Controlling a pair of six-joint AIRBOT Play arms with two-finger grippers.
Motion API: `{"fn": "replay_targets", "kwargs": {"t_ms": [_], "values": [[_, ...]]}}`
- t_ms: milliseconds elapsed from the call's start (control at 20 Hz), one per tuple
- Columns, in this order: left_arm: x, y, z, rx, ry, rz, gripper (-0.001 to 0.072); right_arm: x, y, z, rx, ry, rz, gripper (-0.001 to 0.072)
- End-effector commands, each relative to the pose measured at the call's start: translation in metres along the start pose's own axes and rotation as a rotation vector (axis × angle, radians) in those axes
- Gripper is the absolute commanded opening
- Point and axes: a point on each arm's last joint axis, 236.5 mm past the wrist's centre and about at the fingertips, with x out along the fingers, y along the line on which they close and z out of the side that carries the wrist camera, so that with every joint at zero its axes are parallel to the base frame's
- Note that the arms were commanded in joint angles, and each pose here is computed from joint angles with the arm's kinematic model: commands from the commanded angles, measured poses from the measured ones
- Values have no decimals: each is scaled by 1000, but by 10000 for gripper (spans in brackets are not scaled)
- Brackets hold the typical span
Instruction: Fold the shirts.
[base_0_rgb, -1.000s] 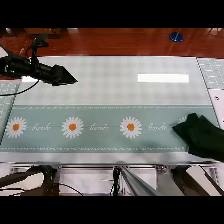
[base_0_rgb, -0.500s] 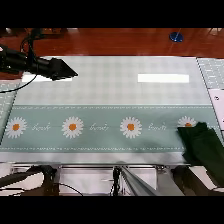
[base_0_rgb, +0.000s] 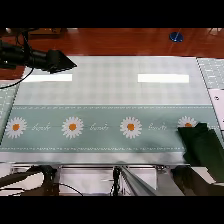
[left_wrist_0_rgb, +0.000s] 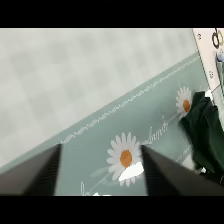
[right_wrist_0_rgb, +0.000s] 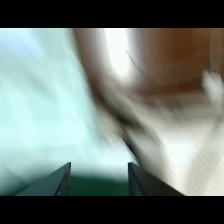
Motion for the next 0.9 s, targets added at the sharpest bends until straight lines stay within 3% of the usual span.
{"fn": "replay_targets", "kwargs": {"t_ms": [0,50,150,250,400,450,650,850], "values": [[3,5,24,18,-98,38,647,-113,168,159,95,-538,595,409],[6,5,33,43,-136,54,647,-141,241,146,-98,-493,737,409],[20,3,42,103,-170,121,640,-179,357,59,-540,-312,914,409],[40,21,24,118,-93,309,585,-196,414,-46,-831,-134,954,409],[32,63,-25,153,116,668,585,-195,426,-175,-1234,20,835,421],[27,69,-37,167,174,729,585,-196,426,-205,-1315,50,807,436],[22,77,-64,133,295,759,590,-196,398,-318,-1607,276,712,437],[27,77,-57,157,272,753,590,-198,384,-349,-1736,294,654,437]]}}
